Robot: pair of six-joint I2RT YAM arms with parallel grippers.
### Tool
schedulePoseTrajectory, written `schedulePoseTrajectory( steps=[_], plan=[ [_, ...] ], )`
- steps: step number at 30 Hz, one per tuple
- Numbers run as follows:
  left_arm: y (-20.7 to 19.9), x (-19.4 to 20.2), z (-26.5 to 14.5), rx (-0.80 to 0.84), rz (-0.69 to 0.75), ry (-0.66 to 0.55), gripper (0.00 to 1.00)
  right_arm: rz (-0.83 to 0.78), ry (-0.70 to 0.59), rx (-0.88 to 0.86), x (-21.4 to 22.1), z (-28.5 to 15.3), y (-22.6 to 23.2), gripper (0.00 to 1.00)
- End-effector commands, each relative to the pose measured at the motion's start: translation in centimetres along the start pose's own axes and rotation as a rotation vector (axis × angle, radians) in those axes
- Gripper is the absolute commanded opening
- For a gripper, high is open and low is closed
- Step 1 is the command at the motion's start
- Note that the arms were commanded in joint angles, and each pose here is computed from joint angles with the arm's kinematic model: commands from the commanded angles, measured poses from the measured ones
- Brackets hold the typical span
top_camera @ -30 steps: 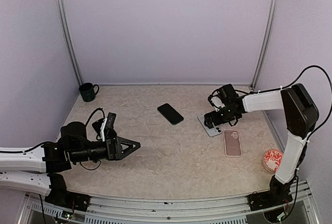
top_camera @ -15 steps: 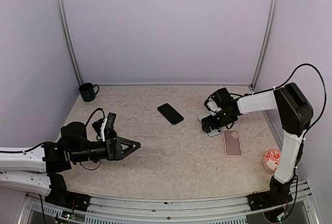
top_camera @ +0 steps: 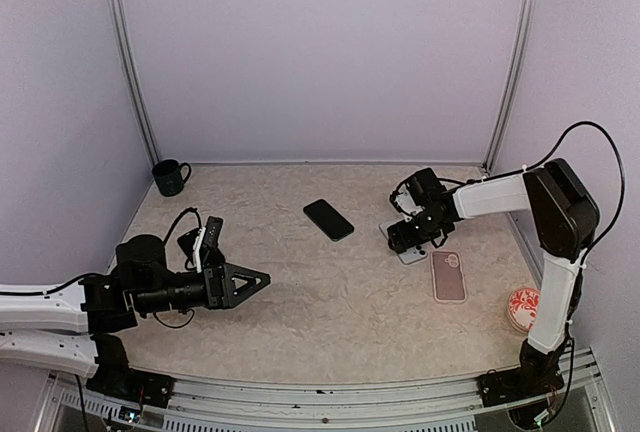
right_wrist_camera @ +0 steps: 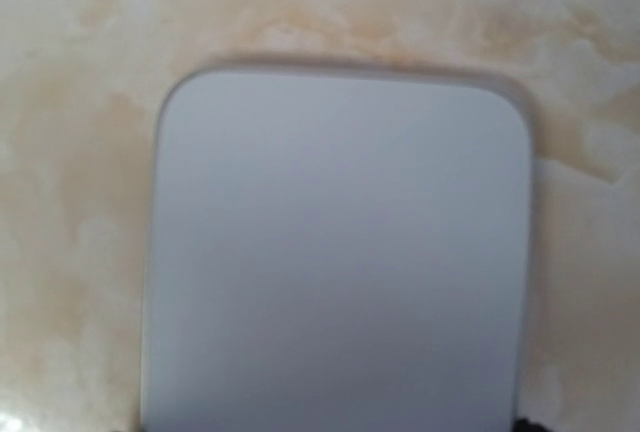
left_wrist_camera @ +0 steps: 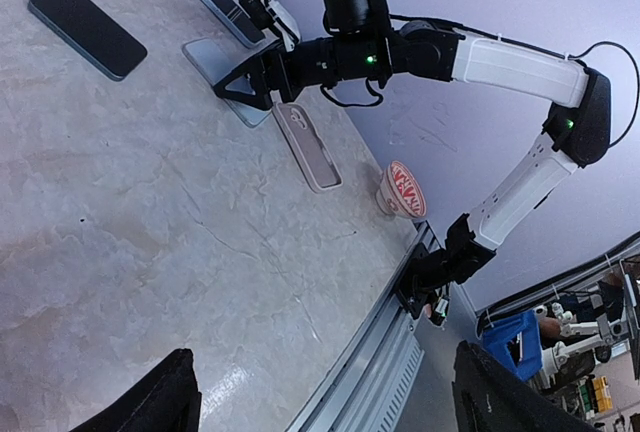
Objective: Put the phone into the phone case
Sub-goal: Pick up the phone at the center of the board.
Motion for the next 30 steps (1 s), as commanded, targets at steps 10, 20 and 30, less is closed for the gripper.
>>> schedulePoseTrajectory(
  steps=[10,20,30],
  plan=[
    [0.4,-0.2,0.5,-0.036,0.055,-0.011,0.99,-0.003,0.054,0.011,1.9,0.6,0.0,0.77],
    [0.5,-0.5,1.5,-0.049,0.065,0.0,0.99,-0.016,0.0,-0.034,0.9,-0.8,1.2,0.75],
    [0.3,-1.0,2.1,-0.052,0.059,0.0,0.99,-0.025,-0.031,-0.05,0.6,-1.5,1.8,0.75]
  ],
)
Point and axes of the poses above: each gripper's point midway between its finger pads, its own z axis out along the fingers, its own y axis along the line the jaws close on, x = y × z, the point moved 6 cm from there along -z, back along the fingers, and after that the axes turned 10 degrees about z, right-handed, at the moved point
